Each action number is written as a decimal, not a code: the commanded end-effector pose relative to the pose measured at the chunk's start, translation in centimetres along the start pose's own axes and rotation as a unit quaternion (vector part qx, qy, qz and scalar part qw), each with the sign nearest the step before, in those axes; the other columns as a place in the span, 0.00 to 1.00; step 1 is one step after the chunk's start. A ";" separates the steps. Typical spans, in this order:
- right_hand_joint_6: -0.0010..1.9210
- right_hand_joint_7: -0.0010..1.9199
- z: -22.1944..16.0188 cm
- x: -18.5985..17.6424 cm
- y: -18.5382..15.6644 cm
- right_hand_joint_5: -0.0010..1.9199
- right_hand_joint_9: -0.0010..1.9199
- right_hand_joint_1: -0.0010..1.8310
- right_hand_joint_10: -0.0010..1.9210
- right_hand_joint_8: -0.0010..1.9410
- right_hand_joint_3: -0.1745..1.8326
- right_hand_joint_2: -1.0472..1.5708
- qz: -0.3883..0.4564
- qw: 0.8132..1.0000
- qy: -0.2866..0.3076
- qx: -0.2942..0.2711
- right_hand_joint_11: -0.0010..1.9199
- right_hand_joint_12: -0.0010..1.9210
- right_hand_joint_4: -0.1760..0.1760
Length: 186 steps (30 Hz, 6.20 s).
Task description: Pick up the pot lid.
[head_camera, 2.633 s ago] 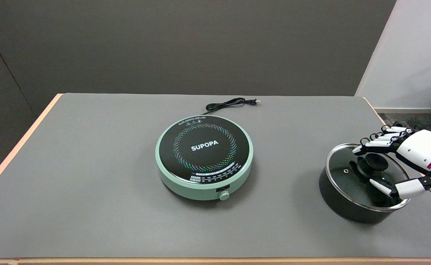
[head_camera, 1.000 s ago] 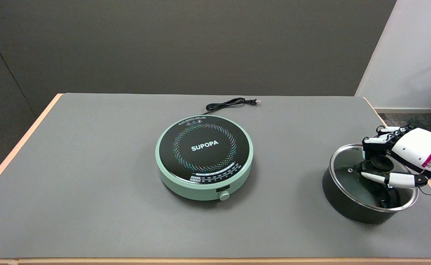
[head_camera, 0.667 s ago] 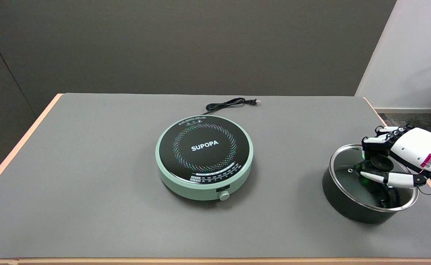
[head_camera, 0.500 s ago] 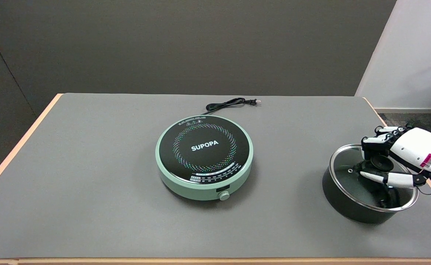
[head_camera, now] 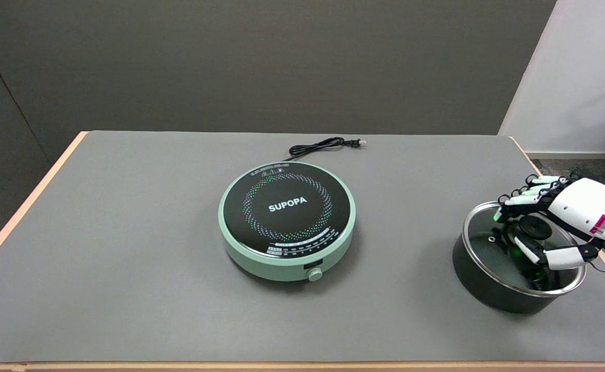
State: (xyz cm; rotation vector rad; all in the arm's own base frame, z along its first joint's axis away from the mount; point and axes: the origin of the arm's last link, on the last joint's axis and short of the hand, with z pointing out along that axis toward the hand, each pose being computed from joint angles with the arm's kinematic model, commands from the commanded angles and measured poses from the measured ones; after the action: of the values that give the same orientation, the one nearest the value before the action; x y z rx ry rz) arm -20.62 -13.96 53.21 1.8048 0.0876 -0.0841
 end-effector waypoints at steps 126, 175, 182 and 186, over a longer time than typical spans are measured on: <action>0.48 0.47 0.9 -0.1 3.1 0.36 0.45 0.54 0.47 0.37 0.53 0.66 -0.019 0.998 -0.044 0.038 0.31 0.52 1.00; 0.73 0.50 4.0 5.4 4.8 0.34 0.44 0.75 0.86 0.66 0.48 0.68 -0.048 0.997 0.052 0.022 0.36 0.66 1.00; 0.73 0.50 5.1 7.2 5.7 0.34 0.44 0.75 0.87 0.67 0.48 0.68 -0.043 0.997 0.065 0.021 0.36 0.66 1.00; 0.74 0.50 6.4 8.6 6.4 0.34 0.44 0.75 0.87 0.67 0.49 0.68 -0.028 0.996 0.082 0.019 0.36 0.66 1.00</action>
State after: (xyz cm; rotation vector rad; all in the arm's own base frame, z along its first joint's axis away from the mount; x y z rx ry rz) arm -15.37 -18.70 56.40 1.8494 0.2241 -0.0661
